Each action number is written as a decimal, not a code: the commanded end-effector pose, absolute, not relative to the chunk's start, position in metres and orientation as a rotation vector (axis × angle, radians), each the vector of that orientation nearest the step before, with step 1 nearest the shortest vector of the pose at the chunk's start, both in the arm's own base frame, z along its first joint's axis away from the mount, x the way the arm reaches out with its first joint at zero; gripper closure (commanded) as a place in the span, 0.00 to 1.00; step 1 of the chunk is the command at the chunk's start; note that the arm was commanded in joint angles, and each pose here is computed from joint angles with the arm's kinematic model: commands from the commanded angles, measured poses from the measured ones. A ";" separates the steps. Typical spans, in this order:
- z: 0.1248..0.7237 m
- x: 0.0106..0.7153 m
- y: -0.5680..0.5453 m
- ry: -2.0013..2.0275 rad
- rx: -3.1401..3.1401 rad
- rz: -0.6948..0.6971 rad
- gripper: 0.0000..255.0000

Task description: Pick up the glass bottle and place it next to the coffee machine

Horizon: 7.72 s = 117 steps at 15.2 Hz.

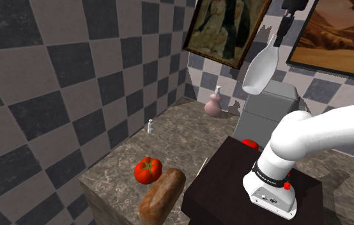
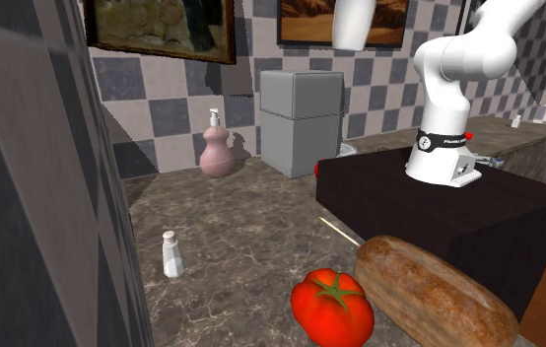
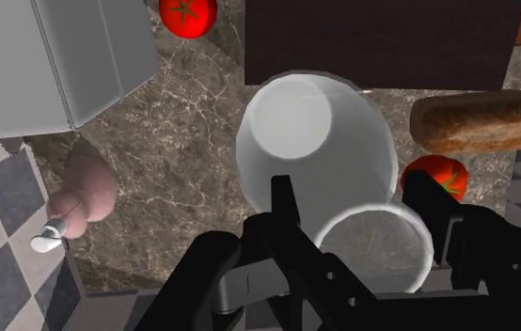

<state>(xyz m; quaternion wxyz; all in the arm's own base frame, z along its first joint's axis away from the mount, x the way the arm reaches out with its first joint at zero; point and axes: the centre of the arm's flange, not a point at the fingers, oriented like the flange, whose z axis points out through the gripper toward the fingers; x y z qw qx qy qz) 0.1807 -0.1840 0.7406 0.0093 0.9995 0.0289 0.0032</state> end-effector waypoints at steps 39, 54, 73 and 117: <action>0.684 -0.146 -0.393 0.092 3.122 0.009 1.00; 0.604 -0.146 -0.393 0.092 3.122 0.009 1.00; 0.504 -0.146 -0.393 0.092 3.122 0.009 1.00; 0.272 -0.146 -0.393 0.092 3.122 0.009 1.00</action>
